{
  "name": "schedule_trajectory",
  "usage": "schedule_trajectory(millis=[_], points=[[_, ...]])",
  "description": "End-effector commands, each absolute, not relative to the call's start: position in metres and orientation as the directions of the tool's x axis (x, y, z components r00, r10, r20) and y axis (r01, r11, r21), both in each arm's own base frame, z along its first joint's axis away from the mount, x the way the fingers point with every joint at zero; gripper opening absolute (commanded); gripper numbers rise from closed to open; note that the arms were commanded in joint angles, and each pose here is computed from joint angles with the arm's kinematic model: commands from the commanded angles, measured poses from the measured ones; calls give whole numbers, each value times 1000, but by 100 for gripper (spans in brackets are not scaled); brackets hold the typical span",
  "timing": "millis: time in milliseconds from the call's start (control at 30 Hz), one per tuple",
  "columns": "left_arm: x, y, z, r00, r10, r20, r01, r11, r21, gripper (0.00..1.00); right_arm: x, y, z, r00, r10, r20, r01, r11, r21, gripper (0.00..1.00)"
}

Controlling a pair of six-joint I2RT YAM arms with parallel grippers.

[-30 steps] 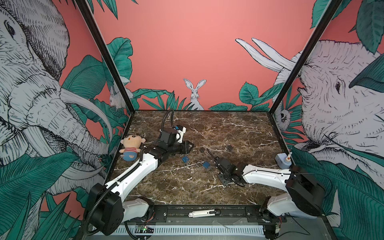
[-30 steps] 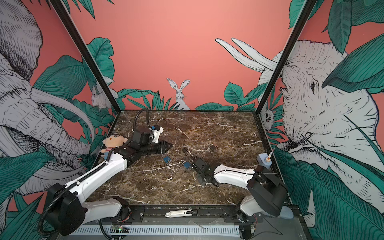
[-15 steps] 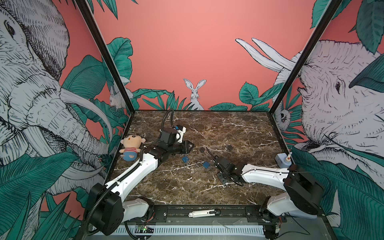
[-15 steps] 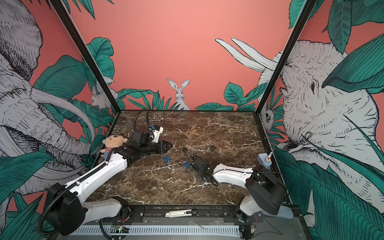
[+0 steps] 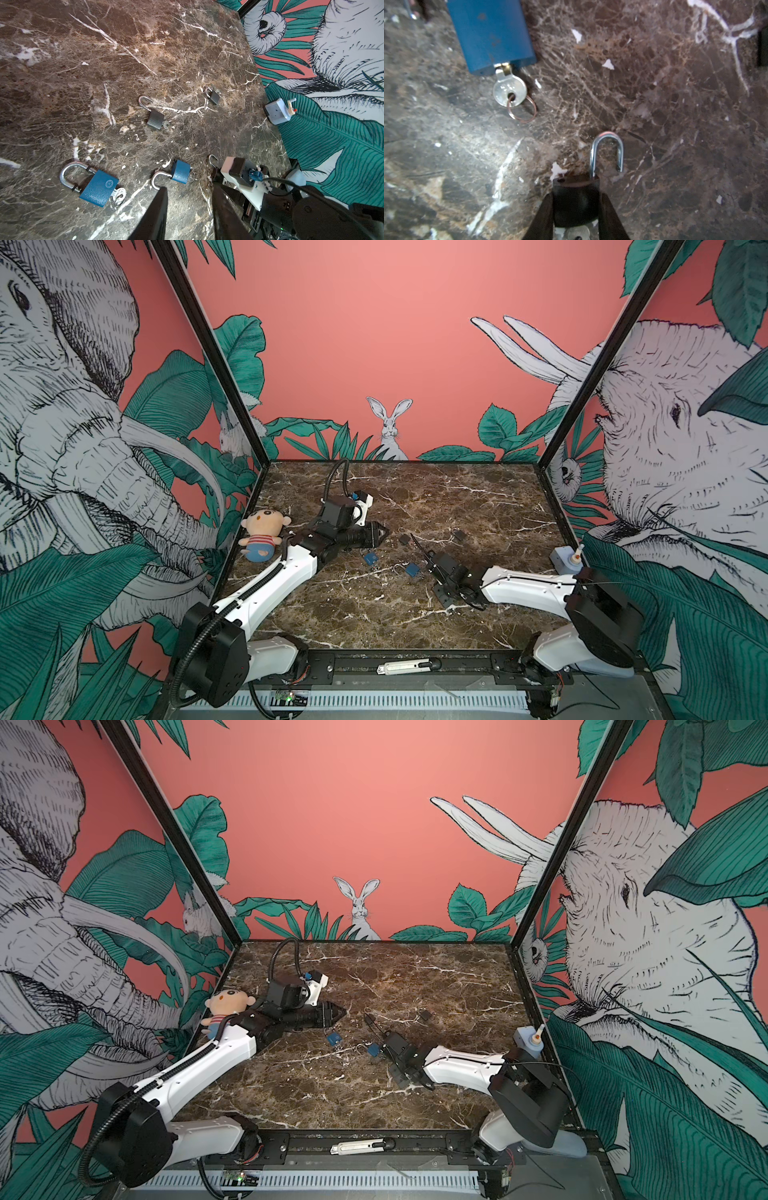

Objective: Lock with the key

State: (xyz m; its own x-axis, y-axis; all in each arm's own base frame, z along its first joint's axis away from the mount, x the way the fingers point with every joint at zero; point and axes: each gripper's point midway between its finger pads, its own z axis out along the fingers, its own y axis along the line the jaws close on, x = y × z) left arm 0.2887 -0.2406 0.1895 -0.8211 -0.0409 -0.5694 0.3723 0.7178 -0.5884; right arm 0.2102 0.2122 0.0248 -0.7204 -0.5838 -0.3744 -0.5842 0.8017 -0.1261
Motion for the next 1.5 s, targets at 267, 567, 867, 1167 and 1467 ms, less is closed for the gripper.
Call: schedule_trajectory(millis=[267, 567, 867, 1167, 1467], points=[[272, -270, 197, -823, 17, -568, 459, 610, -646, 37, 219, 243, 125, -608, -557, -566, -646, 761, -57, 6], [257, -326, 195, -831, 56, -553, 510, 473, -719, 40, 222, 251, 175, -544, -520, -659, -663, 747, -42, 7], [268, -347, 201, -833, 30, -552, 511, 426, -747, 41, 222, 253, 188, -528, -504, -683, -665, 746, -37, 6], [257, -371, 198, -846, 71, -529, 517, 357, -778, 40, 223, 256, 189, -521, -502, -690, -668, 743, -37, 6], [253, -386, 195, -852, 93, -515, 514, 333, -791, 38, 223, 256, 188, -516, -507, -690, -669, 742, -45, 6]])
